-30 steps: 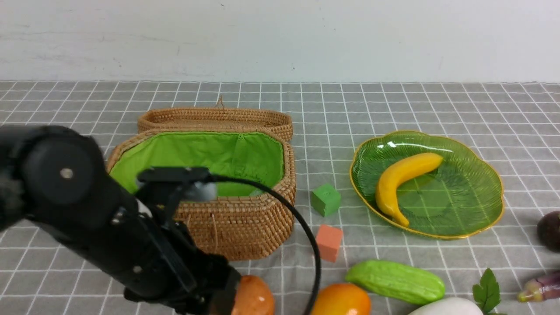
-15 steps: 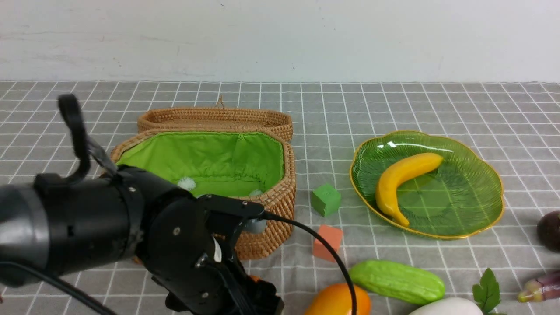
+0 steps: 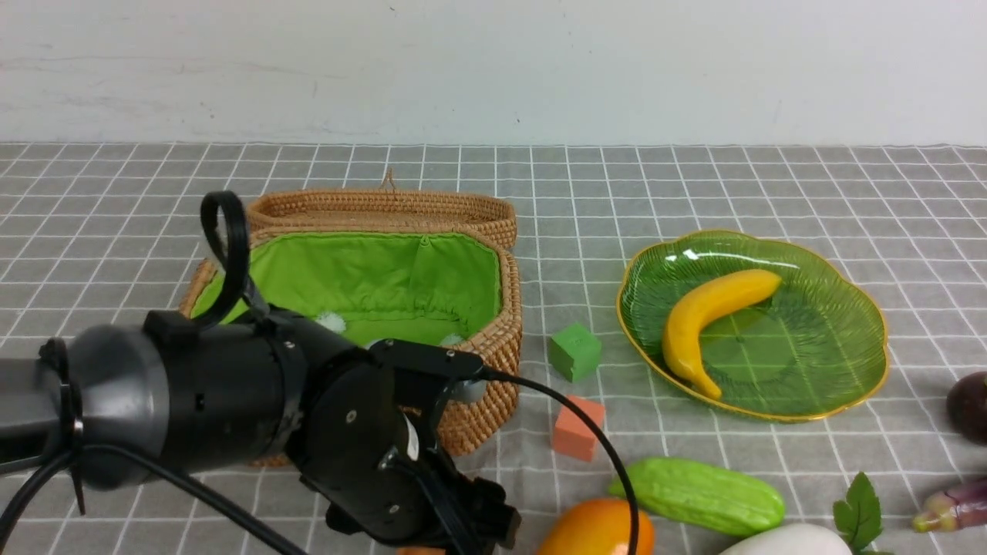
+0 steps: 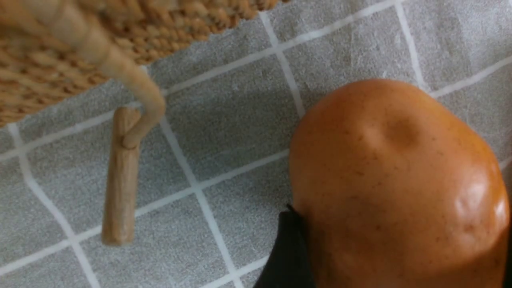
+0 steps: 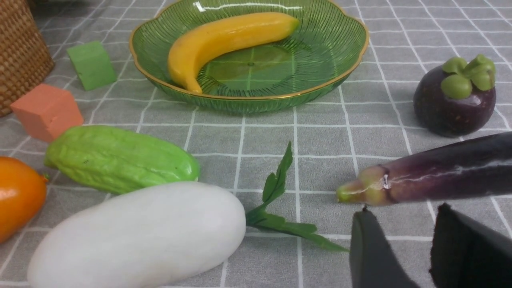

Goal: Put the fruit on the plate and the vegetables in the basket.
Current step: Grab a potato with your left arm and place it in the basket on the left

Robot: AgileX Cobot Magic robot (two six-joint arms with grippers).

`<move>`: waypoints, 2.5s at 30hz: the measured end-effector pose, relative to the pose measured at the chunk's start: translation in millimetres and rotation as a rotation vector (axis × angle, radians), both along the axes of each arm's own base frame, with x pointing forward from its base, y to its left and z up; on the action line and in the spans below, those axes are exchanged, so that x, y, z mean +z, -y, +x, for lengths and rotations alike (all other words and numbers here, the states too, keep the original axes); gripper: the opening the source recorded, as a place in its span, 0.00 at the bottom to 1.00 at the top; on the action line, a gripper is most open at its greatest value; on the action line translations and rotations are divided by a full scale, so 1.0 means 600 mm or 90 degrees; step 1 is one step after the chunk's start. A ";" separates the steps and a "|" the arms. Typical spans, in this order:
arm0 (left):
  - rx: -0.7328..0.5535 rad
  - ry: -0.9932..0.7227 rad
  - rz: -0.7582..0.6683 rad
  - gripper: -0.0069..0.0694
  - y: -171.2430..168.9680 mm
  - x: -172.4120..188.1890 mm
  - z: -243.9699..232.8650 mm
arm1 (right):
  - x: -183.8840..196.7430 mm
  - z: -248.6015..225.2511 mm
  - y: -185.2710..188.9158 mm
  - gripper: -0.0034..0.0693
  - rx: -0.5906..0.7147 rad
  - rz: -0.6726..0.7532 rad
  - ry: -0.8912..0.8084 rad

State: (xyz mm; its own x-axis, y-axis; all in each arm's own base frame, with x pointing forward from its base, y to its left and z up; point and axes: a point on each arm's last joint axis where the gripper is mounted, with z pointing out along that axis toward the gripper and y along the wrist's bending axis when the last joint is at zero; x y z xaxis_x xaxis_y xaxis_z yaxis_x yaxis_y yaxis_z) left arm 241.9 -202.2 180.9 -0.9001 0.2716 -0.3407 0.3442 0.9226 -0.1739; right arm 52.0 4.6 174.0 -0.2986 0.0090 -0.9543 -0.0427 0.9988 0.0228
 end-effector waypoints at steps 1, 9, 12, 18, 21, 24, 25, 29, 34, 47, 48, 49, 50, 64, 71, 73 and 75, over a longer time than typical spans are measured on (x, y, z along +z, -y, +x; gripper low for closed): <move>-0.001 -0.001 0.001 0.85 0.000 0.000 0.000 | 0.000 0.000 0.000 0.38 0.000 0.000 0.000; -0.003 -0.010 0.008 0.85 -0.003 0.003 -0.004 | 0.000 0.000 0.000 0.38 0.000 0.000 0.000; -0.012 -0.029 0.025 0.85 -0.010 0.012 -0.014 | 0.000 0.000 0.000 0.38 0.000 0.000 0.000; -0.040 -0.004 0.030 0.84 -0.043 0.084 -0.051 | 0.000 0.000 0.000 0.38 0.000 0.000 0.000; -0.047 0.022 0.029 0.84 -0.057 0.114 -0.064 | 0.000 0.000 0.000 0.38 0.000 0.000 0.000; -0.053 0.072 0.018 0.84 -0.082 0.162 -0.089 | 0.000 0.000 0.000 0.38 0.000 0.000 0.000; -0.053 0.075 0.017 0.84 -0.084 0.164 -0.090 | 0.000 0.000 0.000 0.38 0.000 0.000 0.000; -0.040 0.152 0.000 0.84 -0.108 0.210 -0.108 | 0.000 0.000 0.000 0.38 0.000 0.000 0.000; 0.006 0.257 -0.028 0.84 -0.114 0.246 -0.095 | 0.000 0.000 0.000 0.38 0.000 0.000 0.000; 0.158 0.446 -0.080 0.84 -0.090 0.231 0.059 | 0.000 0.000 0.000 0.38 0.000 0.000 0.000; 0.164 0.442 -0.077 0.84 -0.089 0.224 0.071 | 0.000 0.000 0.000 0.38 0.000 0.000 0.000; 0.172 0.442 -0.077 0.84 -0.090 0.223 0.084 | 0.000 0.000 0.000 0.38 0.000 0.000 0.000; 0.176 0.440 -0.075 0.84 -0.088 0.219 0.095 | 0.000 0.000 0.000 0.38 0.000 0.000 0.000; 0.233 0.330 -0.023 0.84 -0.069 0.113 0.145 | 0.000 0.000 0.000 0.38 0.000 0.000 0.000; 0.228 0.333 -0.035 0.84 -0.066 0.114 0.146 | 0.000 0.000 0.000 0.38 0.000 0.000 0.000; 0.229 0.333 -0.034 0.85 -0.066 0.114 0.146 | 0.000 0.000 0.000 0.38 0.000 0.000 0.000; 0.229 0.333 -0.033 0.87 -0.066 0.114 0.146 | 0.000 0.000 0.000 0.38 0.000 0.000 0.000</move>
State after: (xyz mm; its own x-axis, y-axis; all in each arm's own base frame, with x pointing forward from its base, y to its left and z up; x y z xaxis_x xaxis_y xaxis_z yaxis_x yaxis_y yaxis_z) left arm 329.6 -162.5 249.3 -0.6434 -0.0458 -0.7641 0.0652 0.9913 -0.1143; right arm 52.0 4.6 174.0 -0.2986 0.0090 -0.9543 -0.0427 0.9988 0.0228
